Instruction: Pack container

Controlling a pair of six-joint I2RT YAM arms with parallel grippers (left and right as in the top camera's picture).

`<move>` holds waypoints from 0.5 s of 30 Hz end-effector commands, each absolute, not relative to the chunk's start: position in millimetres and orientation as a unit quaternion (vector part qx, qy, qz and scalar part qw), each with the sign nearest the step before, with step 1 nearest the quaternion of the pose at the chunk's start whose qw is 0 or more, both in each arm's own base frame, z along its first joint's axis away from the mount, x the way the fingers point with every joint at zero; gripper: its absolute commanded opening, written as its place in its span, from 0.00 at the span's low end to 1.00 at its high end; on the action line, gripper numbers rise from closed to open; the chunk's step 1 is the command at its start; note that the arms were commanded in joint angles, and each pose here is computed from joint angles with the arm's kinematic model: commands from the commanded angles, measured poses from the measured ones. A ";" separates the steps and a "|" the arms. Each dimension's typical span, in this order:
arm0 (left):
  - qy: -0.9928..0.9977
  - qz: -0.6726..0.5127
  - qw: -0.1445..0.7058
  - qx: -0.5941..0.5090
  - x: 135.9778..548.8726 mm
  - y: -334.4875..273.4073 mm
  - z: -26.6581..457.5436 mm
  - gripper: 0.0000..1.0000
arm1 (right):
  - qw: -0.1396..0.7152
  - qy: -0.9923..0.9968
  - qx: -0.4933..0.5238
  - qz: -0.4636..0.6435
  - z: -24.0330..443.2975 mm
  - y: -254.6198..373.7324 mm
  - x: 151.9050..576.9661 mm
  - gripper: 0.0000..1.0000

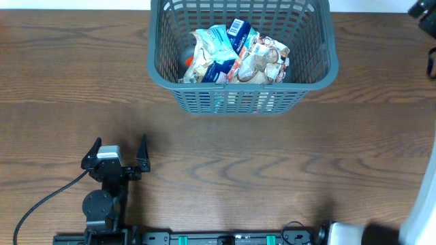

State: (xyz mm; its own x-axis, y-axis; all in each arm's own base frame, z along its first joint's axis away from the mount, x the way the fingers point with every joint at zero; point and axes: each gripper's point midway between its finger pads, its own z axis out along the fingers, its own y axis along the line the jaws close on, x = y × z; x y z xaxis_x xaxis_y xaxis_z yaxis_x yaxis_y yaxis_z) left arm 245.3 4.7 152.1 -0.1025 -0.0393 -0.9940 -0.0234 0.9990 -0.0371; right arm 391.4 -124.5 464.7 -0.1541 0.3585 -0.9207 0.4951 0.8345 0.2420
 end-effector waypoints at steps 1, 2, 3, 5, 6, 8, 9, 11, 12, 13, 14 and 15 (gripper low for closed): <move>0.758 -0.008 0.652 -0.023 244.0 4.7 137.8 0.99 | 0.602 0.752 0.265 -0.037 446.2 -100.6 379.5 0.99; 0.758 -0.008 0.652 -0.023 244.0 4.7 137.7 0.99 | 0.617 0.743 0.258 -0.030 445.3 -94.1 374.1 0.99; 0.758 -0.008 0.652 -0.023 244.0 4.7 137.7 0.99 | 0.629 0.735 0.251 -0.023 443.0 -87.4 368.6 0.99; 0.758 -0.008 0.652 -0.023 244.0 4.7 137.8 0.99 | 0.648 0.722 0.240 -0.010 437.0 -76.3 356.8 0.99; 0.758 -0.008 0.652 -0.023 244.0 4.7 137.7 0.99 | 0.656 0.717 0.236 -0.005 433.9 -71.6 351.3 0.99; 0.758 -0.008 0.652 -0.023 244.0 4.7 137.7 0.99 | 0.670 0.706 0.227 0.006 424.1 -63.4 337.9 0.99; 0.758 -0.008 0.652 -0.023 244.0 4.7 137.7 0.99 | 0.675 0.703 0.224 0.009 418.8 -60.6 332.4 0.99; 0.758 -0.008 0.652 -0.023 244.0 4.7 137.7 0.99 | 0.681 0.698 0.220 0.015 405.3 -56.6 318.5 0.99; 0.758 -0.008 0.652 -0.023 244.0 4.7 137.7 0.99 | 0.684 0.696 0.219 0.016 400.5 -55.8 313.9 0.99; 0.758 -0.008 0.652 -0.023 244.0 4.7 137.7 0.99 | 0.687 0.693 0.218 0.018 394.4 -54.4 307.6 0.99; 0.758 -0.008 0.652 -0.023 244.0 4.7 137.7 0.99 | 0.691 0.690 0.215 0.021 388.2 -53.0 301.8 0.99; 0.758 -0.008 0.652 -0.023 244.0 4.7 137.7 0.99 | 0.694 0.687 0.213 0.024 383.4 -51.7 297.5 0.99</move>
